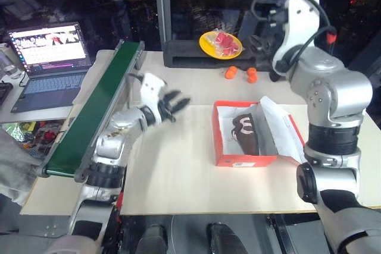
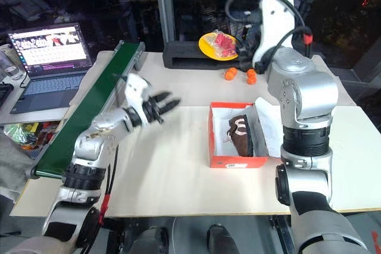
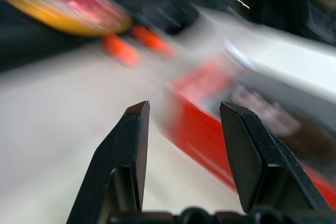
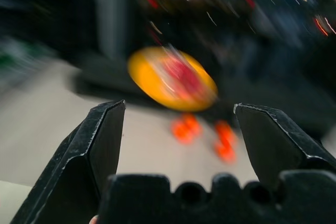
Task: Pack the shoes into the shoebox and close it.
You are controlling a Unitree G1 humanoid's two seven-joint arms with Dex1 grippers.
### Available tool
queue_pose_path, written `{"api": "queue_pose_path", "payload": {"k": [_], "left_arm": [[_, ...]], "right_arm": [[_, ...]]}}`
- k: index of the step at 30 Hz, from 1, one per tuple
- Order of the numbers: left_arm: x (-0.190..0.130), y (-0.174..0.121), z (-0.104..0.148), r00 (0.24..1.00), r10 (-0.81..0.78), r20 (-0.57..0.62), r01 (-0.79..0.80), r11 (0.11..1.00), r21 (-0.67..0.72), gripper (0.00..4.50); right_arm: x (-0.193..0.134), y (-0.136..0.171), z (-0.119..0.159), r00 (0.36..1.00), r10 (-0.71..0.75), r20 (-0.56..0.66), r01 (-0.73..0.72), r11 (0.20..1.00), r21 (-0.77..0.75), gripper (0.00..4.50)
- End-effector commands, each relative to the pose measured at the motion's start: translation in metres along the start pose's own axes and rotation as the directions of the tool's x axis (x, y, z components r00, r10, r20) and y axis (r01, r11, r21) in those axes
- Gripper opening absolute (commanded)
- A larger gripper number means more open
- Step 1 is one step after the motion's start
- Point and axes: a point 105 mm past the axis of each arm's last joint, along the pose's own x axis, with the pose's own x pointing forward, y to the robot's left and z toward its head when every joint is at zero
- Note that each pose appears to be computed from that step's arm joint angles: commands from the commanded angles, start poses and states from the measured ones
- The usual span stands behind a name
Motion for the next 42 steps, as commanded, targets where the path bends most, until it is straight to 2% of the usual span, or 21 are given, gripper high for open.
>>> {"api": "queue_pose_path", "payload": {"k": [1,3,4,10,12,13,17,18,20,23,28,33,42], "left_arm": [[-0.017,0.060,-0.004,0.952,0.305,-0.010,-0.304,0.952,0.022,2.25],[-0.033,0.090,-0.019,0.905,0.418,-0.078,-0.418,0.908,0.009,2.25],[-0.040,0.102,-0.024,0.881,0.461,-0.104,-0.465,0.885,-0.007,2.25],[-0.066,0.134,-0.053,0.827,0.506,-0.244,-0.520,0.854,0.008,2.25],[-0.069,0.134,-0.055,0.856,0.453,-0.249,-0.457,0.888,0.044,2.73],[-0.070,0.134,-0.057,0.861,0.438,-0.259,-0.438,0.897,0.061,2.93],[-0.073,0.137,-0.063,0.855,0.422,-0.300,-0.417,0.905,0.083,4.41],[-0.074,0.137,-0.064,0.855,0.416,-0.308,-0.409,0.908,0.090,4.49],[-0.075,0.138,-0.066,0.850,0.412,-0.330,-0.401,0.910,0.102,4.49],[-0.080,0.145,-0.068,0.831,0.440,-0.340,-0.428,0.897,0.116,4.49],[-0.083,0.148,-0.072,0.817,0.445,-0.366,-0.431,0.894,0.126,4.49],[-0.084,0.152,-0.070,0.811,0.464,-0.356,-0.447,0.884,0.132,4.49],[-0.085,0.155,-0.068,0.810,0.473,-0.347,-0.455,0.880,0.137,4.49]], "right_arm": [[-0.043,0.074,-0.007,0.891,0.446,0.086,-0.450,0.892,0.035,3.97],[-0.078,0.101,-0.028,0.775,0.625,0.090,-0.632,0.766,0.120,3.97],[-0.089,0.105,-0.038,0.744,0.662,0.087,-0.667,0.728,0.159,3.97],[-0.106,0.110,-0.096,0.736,0.673,-0.080,-0.643,0.730,0.233,3.97],[-0.100,0.102,-0.115,0.778,0.618,-0.110,-0.575,0.772,0.271,4.47],[-0.096,0.100,-0.122,0.797,0.590,-0.128,-0.547,0.796,0.261,4.50],[-0.092,0.103,-0.133,0.809,0.573,-0.134,-0.534,0.810,0.240,4.50],[-0.092,0.105,-0.135,0.807,0.575,-0.132,-0.538,0.809,0.238,4.50],[-0.093,0.110,-0.135,0.801,0.586,-0.120,-0.552,0.801,0.231,4.50],[-0.104,0.125,-0.131,0.738,0.669,-0.093,-0.630,0.731,0.262,4.50],[-0.112,0.130,-0.122,0.708,0.705,-0.048,-0.671,0.693,0.265,4.50],[-0.108,0.126,-0.126,0.732,0.677,-0.073,-0.648,0.726,0.229,4.50],[-0.107,0.126,-0.132,0.734,0.673,-0.094,-0.643,0.733,0.220,4.50]]}}
